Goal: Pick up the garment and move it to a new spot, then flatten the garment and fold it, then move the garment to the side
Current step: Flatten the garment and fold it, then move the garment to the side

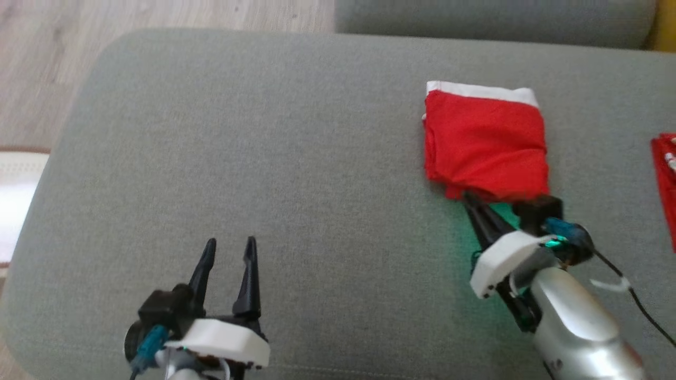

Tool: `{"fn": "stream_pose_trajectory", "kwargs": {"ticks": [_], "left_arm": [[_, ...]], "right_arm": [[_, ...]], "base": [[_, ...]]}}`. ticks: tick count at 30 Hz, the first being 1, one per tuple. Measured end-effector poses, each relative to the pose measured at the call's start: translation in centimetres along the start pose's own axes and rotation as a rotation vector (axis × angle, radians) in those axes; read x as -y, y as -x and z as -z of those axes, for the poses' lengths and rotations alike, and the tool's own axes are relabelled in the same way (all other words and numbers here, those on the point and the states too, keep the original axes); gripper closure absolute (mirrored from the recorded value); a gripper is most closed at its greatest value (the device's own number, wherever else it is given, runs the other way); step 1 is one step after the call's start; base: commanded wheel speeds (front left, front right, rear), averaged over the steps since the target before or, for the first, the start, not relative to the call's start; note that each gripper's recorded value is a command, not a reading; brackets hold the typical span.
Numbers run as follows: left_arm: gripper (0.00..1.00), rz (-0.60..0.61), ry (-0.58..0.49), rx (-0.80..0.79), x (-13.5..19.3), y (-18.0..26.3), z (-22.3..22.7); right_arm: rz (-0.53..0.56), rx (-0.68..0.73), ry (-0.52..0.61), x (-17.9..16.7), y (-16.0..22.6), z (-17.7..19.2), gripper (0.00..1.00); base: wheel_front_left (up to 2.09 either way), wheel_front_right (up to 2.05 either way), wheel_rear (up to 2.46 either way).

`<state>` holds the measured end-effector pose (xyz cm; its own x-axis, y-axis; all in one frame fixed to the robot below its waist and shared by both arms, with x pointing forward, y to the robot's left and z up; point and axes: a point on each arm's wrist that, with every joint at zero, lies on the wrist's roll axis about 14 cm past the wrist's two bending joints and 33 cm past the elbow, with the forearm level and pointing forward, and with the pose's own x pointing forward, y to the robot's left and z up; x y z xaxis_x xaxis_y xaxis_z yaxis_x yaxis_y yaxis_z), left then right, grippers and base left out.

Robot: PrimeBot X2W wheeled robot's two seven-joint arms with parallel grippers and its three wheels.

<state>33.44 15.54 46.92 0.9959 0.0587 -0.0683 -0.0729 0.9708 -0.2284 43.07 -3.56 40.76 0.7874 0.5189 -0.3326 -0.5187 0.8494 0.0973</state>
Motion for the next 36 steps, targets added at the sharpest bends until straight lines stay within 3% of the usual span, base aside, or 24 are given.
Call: {"fn": "stream_pose_trajectory", "kwargs": {"ticks": [4, 5, 8, 9, 10, 22, 36], "left_arm": [[0.0, -0.006, -0.008, -0.008, -0.3, 1.3, 0.4], [0.0, -0.008, -0.012, -0.011, -0.5, 1.7, 0.5], [0.0, 0.0, -0.022, -0.019, -0.8, 2.6, 0.9], [0.0, 0.005, -0.029, -0.017, -0.8, 2.9, 0.9], [0.0, 0.011, -0.036, -0.016, -0.9, 3.1, 0.9], [0.0, 0.038, -0.053, -0.009, -1.3, 3.9, 0.8], [0.0, 0.053, -0.055, -0.031, -1.3, 3.7, 1.5]], "right_arm": [[0.089, 0.114, -0.05, 2.0, 2.4, -1.6, 1.0], [0.114, 0.143, -0.061, 2.6, 3.2, -1.9, 0.91], [0.184, 0.205, -0.083, 4.0, 5.7, -2.3, 0.51], [0.205, 0.223, -0.083, 4.3, 6.6, -2.4, 0.16], [0.222, 0.238, -0.081, 4.6, 7.4, -2.5, 0.0], [0.404, 0.312, -0.136, 6.4, 14.2, -1.0, 0.0], [0.442, 0.272, -0.145, 6.6, 15.2, 0.9, 0.0]], "base": [[0.0, 0.0, 0.0], [0.0, 0.0, 0.0], [0.0, 0.0, 0.0], [0.0, 0.0, 0.0], [0.0, 0.0, 0.0], [0.0, 0.0, 0.0], [0.0, 0.0, 0.0]]}}
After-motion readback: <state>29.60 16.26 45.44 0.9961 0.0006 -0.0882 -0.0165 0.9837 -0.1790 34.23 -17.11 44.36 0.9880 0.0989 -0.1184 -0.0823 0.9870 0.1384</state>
